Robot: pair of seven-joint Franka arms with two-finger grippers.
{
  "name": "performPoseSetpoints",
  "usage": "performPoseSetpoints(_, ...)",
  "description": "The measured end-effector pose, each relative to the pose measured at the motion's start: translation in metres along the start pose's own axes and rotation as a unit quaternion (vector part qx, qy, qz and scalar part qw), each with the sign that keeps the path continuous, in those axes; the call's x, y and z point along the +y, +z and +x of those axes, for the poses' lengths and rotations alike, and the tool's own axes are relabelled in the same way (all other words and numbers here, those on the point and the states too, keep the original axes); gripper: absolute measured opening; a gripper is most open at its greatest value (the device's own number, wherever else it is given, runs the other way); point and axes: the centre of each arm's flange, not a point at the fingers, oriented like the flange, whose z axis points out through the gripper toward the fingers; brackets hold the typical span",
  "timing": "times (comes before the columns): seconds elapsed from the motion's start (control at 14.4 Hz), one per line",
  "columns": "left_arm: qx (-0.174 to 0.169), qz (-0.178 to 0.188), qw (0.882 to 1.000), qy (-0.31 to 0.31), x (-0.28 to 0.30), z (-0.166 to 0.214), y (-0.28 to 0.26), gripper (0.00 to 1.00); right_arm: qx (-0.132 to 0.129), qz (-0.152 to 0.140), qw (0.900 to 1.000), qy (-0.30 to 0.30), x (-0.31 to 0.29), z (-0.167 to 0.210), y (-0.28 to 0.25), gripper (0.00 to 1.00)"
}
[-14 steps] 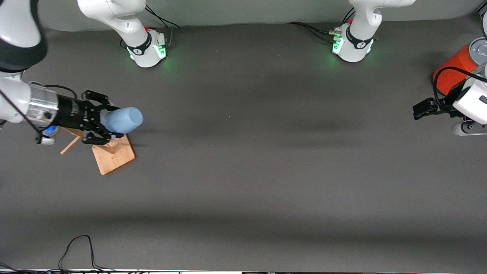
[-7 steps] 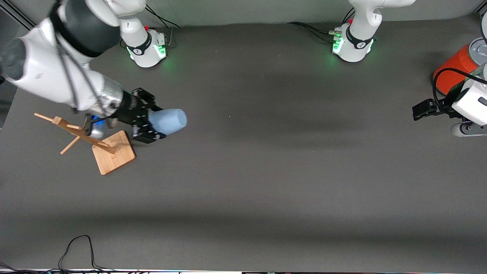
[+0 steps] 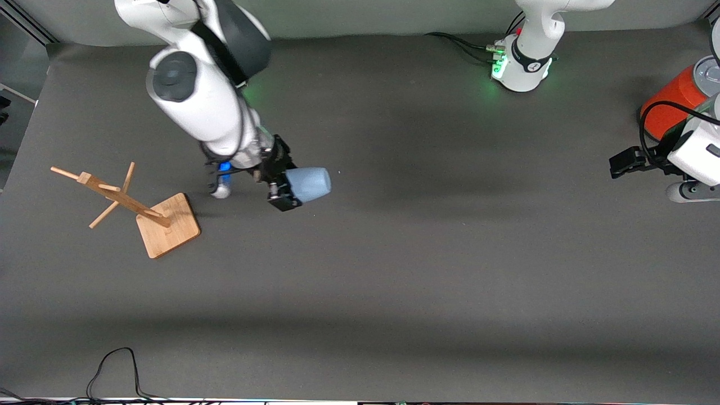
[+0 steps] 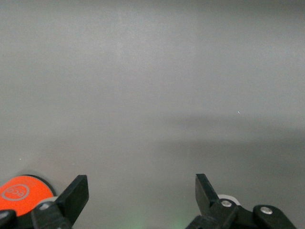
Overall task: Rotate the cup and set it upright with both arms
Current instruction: 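Carry the cup to mid-table and lower it with the right gripper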
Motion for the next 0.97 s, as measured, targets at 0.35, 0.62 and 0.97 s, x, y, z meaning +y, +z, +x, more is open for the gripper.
performPoseSetpoints(0.35, 0.0, 0.0, 1.0, 0.0, 0.0, 0.0, 0.0, 1.0, 0.069, 0.014, 0.998, -0.005, 0.018, -0.052, 0.079, 0.81)
performPoseSetpoints(0.62, 0.0, 0.0, 1.0, 0.0, 0.0, 0.0, 0.0, 1.0, 0.11, 0.023, 0.994, -0.014, 0.049, -0.106, 0.155, 0.81)
performPoseSetpoints(0.97, 0.0, 0.0, 1.0, 0.0, 0.0, 0.0, 0.0, 1.0, 0.121, -0.013, 0.992, -0.025, 0.09, -0.144, 0.23, 0.81)
